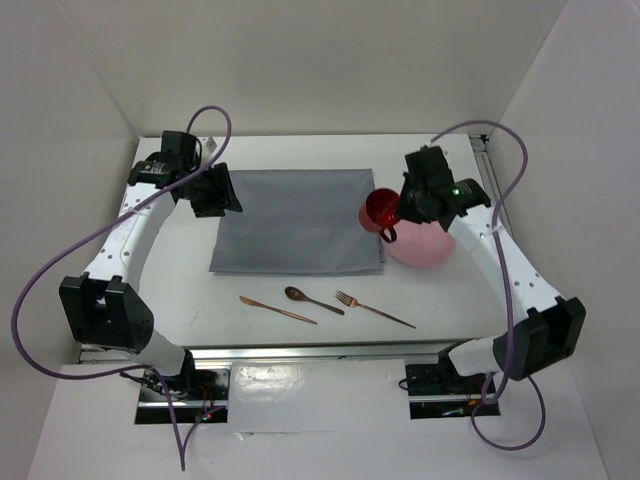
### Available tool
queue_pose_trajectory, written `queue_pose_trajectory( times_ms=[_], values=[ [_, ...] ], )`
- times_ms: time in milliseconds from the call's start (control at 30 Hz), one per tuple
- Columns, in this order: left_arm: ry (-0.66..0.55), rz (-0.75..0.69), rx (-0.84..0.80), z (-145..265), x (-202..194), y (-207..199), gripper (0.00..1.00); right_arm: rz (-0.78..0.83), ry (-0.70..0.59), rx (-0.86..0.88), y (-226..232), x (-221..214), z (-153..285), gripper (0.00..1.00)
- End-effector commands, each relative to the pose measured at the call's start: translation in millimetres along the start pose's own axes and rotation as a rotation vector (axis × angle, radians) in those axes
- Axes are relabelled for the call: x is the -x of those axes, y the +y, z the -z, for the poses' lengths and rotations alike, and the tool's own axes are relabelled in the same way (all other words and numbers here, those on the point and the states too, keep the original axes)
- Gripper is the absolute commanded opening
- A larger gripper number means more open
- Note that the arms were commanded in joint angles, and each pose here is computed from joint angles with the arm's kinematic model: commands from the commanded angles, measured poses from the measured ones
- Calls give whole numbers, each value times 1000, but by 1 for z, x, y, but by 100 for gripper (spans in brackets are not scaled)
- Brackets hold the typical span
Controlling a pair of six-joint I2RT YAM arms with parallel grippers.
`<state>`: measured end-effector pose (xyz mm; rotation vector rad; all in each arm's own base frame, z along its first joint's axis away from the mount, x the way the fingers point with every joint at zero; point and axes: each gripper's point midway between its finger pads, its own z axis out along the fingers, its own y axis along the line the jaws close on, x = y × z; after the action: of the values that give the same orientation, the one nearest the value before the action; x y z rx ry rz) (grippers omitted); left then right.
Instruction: Set the dinner table for one person
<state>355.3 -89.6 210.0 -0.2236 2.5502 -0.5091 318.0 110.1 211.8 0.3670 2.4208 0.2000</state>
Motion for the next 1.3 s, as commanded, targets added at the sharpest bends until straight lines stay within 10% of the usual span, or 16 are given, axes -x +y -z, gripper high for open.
queue_pose_trajectory(
  times_ms=[0, 333, 1000, 1100, 1133, 1267],
  values=[
    [-49, -24, -9, 14, 4, -5, 62, 28, -77, 27, 29, 48, -16, 0],
    [-16, 20, -3, 12, -21, -1, 61, 30, -135, 4, 89, 137, -142, 0],
    [36, 16, 0, 1, -44, 6, 62, -4, -23, -53, 64, 110, -248, 1],
    [44, 8, 3, 1, -46, 7, 62, -4, -11, -34, 67, 108, -248, 35],
    [45, -10, 8, 0, -47, 7, 62, -7, -23, -10, 73, 115, -238, 63],
    [25, -23, 8, 6, -47, 4, 64, -22, -113, 55, 85, 144, -191, 80]
  ],
)
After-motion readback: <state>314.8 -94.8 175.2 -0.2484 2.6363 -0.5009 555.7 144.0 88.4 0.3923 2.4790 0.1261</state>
